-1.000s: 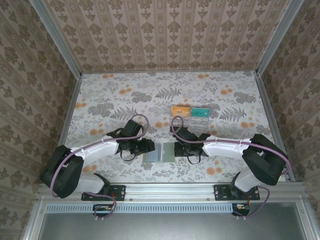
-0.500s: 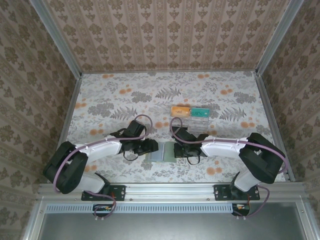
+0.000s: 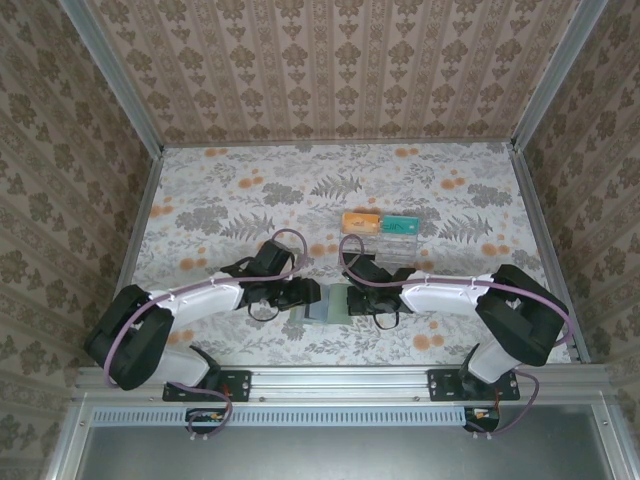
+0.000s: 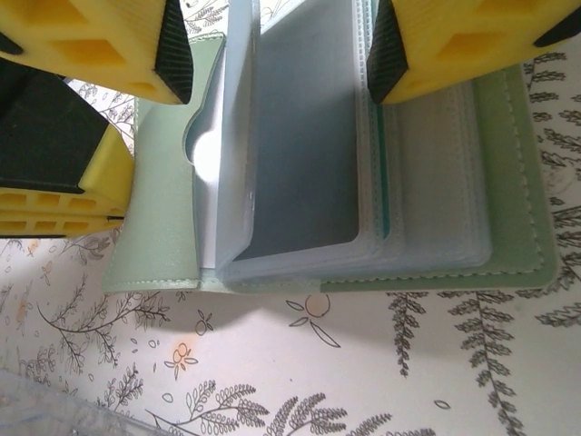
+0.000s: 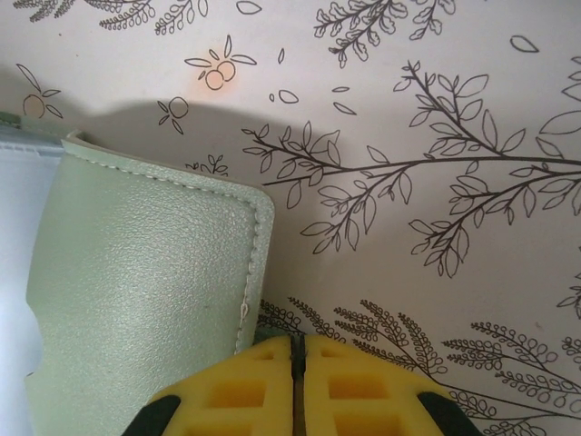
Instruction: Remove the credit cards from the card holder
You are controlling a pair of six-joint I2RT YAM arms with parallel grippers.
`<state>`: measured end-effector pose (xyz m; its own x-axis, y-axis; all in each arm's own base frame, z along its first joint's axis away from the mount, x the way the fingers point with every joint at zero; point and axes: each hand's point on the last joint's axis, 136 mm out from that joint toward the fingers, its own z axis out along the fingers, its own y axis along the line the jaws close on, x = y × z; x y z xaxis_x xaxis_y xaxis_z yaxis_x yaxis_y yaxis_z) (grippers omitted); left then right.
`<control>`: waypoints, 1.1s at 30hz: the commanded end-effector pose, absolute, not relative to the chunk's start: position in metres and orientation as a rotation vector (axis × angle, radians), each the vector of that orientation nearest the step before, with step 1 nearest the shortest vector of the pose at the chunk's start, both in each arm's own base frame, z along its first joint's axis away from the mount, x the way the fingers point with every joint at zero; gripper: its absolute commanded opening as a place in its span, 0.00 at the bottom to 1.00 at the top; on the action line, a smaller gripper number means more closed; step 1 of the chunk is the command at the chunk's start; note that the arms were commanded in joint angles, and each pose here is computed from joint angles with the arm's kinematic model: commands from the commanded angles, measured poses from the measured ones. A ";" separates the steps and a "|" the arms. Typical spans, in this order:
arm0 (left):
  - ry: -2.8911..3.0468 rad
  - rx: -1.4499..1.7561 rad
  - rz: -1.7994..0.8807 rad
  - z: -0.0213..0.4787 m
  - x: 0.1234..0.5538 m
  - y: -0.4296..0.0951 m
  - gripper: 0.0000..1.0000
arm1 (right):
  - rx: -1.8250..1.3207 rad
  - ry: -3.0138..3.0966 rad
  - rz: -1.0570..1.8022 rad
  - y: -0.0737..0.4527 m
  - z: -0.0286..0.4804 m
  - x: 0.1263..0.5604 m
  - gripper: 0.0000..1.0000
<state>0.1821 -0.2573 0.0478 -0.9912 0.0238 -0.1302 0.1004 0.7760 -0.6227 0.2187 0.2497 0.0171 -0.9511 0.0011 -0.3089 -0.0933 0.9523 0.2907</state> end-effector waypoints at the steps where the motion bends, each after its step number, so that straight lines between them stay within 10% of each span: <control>1: 2.818 0.150 -1.087 0.060 0.182 -0.270 0.63 | -0.088 2.777 0.489 0.264 0.023 0.222 0.09; 8: 2.810 0.168 -1.102 0.061 0.180 -0.271 0.83 | -0.087 2.776 0.482 0.263 0.023 0.222 0.11; 33: 2.850 0.173 -0.852 0.062 0.186 -0.247 0.84 | -0.087 2.777 0.484 0.264 0.024 0.222 0.09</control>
